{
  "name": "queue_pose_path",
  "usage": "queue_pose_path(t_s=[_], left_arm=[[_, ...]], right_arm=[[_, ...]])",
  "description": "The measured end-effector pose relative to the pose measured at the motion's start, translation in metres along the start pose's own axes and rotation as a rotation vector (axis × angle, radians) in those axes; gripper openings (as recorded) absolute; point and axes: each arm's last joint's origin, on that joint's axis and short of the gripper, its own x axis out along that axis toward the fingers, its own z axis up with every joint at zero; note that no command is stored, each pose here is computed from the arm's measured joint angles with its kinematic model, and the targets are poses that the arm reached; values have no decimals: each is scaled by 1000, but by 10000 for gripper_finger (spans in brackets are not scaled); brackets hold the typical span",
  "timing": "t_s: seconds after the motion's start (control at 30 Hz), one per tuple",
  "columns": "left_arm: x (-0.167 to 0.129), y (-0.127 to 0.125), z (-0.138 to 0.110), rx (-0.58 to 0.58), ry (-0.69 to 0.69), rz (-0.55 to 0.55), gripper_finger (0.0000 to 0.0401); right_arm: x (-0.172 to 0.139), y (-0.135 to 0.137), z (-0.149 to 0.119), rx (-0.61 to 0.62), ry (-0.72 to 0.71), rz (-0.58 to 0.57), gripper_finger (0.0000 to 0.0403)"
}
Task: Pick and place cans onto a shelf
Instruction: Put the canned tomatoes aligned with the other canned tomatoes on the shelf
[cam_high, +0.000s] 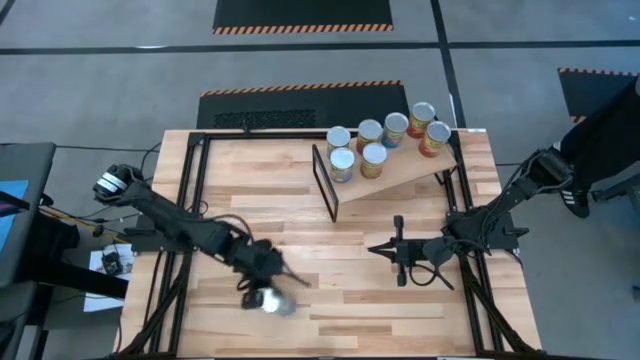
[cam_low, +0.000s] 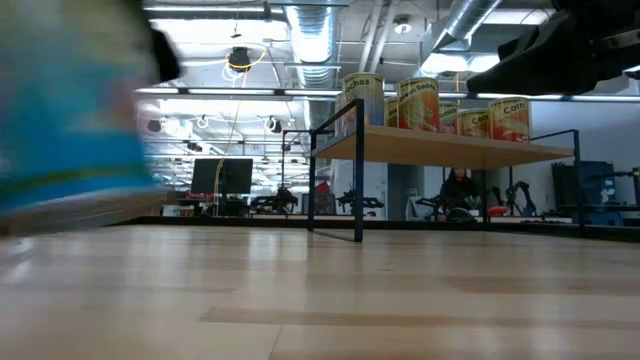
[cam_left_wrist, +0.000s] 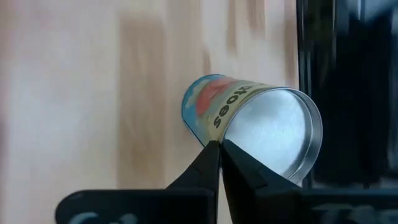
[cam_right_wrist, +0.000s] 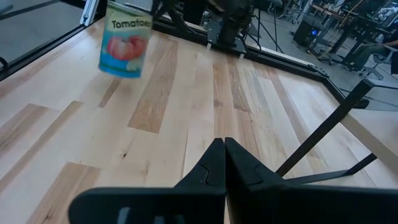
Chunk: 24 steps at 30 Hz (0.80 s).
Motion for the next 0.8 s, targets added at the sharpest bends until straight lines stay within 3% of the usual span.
queue_pose_path(t_s=[0.13,0.27,0.53,0.8], left_arm=[[-1,13,28,-32,-228,40,0],[12,25,47,-10,-335,62,0],[44,61,73,-97,-362,56,0],[28,77,98,-99,-418,95,0]], right_arm=[[0,0,0,0,0,0,10],[0,0,0,0,0,0,10],[0,0,0,-1,0,0,10],[0,0,0,-4,3,0,10]])
